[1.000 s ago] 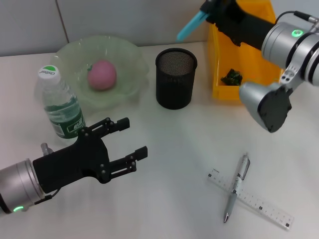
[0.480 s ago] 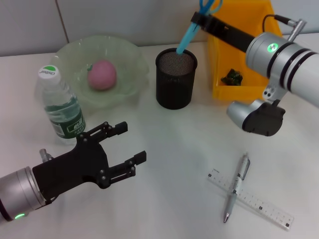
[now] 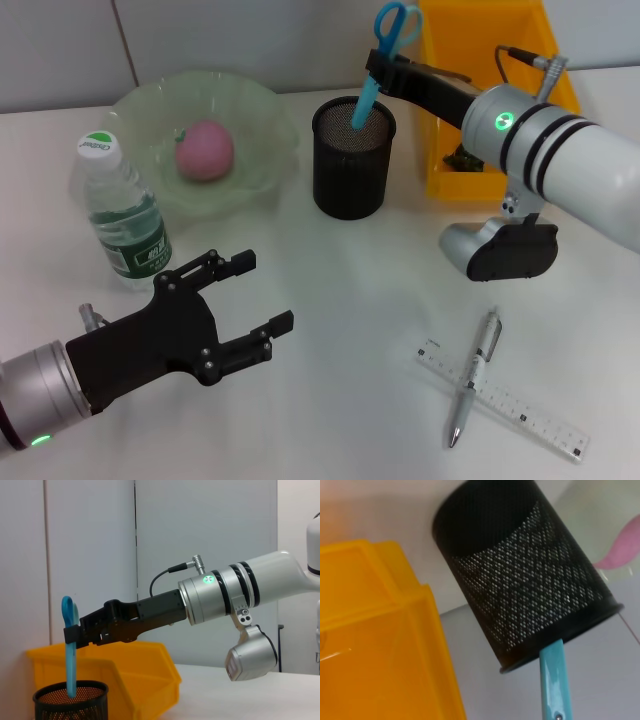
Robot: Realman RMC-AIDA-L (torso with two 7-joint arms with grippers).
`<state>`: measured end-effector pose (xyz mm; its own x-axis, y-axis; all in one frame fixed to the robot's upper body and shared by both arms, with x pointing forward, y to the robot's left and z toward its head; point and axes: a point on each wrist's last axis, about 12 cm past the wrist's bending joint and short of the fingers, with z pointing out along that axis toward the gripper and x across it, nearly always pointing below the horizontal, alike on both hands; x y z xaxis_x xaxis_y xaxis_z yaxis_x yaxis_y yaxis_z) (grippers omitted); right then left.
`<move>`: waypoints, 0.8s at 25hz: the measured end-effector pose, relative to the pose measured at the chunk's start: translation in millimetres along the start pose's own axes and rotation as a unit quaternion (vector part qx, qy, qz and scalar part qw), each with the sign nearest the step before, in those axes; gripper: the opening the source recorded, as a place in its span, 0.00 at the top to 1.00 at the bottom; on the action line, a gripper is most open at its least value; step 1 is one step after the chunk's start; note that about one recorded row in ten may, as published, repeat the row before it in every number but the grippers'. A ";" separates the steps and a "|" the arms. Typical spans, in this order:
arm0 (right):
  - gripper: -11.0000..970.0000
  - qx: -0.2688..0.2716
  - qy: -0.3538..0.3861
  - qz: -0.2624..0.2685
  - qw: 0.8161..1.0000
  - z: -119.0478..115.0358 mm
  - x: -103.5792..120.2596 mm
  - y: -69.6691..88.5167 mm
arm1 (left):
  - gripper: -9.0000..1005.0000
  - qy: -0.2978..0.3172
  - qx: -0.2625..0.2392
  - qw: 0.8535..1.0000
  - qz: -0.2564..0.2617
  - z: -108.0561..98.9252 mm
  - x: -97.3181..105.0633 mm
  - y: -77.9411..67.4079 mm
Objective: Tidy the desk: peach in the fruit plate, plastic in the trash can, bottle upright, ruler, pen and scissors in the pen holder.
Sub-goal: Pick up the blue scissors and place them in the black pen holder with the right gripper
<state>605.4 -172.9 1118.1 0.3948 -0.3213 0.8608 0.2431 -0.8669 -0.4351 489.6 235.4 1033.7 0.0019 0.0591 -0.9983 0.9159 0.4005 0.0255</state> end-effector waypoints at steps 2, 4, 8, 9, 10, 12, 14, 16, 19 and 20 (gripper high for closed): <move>0.73 -0.004 0.000 -0.006 1.000 2.2 -2.6 -0.6 | 0.22 0.000 0.000 1.000 0.000 0.0 0.0 0.0; 0.73 -0.007 -0.003 -0.011 1.000 3.7 -6.0 -1.0 | 0.22 0.001 0.000 1.000 0.001 0.0 0.4 -0.2; 0.73 -0.010 -0.012 -0.018 1.000 4.4 -14.8 -1.5 | 0.23 0.002 -0.003 1.000 0.018 -0.3 1.9 -1.2; 0.73 -0.010 -0.012 -0.018 1.000 4.4 -14.8 -1.5 | 0.23 0.002 -0.003 1.000 0.018 -0.3 1.9 -1.2; 0.73 -0.010 -0.013 -0.020 1.000 4.5 -17.2 -2.8 | 0.23 0.002 -0.004 1.000 0.020 -0.1 2.9 -2.5; 0.73 -0.011 -0.012 -0.021 1.000 4.5 -17.9 -3.5 | 0.23 0.002 -0.003 1.000 0.021 0.3 3.4 -3.2; 0.73 -0.013 -0.006 -0.023 1.000 4.6 -19.5 -5.9 | 0.23 0.001 -0.003 1.000 0.020 1.0 3.6 -3.8; 0.73 -0.016 0.001 -0.022 1.000 5.0 -20.5 -8.4 | 0.23 0.001 -0.003 1.000 0.020 1.2 3.7 -3.9; 0.73 -0.022 0.011 -0.022 0.999 5.6 -22.3 -10.2 | 0.23 0.000 -0.002 1.000 0.021 1.3 3.3 -4.0; 0.73 -0.025 0.013 -0.024 0.999 5.8 -23.0 -10.2 | 0.23 -0.002 -0.001 1.000 0.021 1.3 3.0 -4.2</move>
<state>599.0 -154.5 1101.2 0.3599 -0.2887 0.8872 0.2165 -0.8991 -0.3804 486.3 232.6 1030.6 0.0424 0.0724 -0.9965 0.9140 0.4001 0.0679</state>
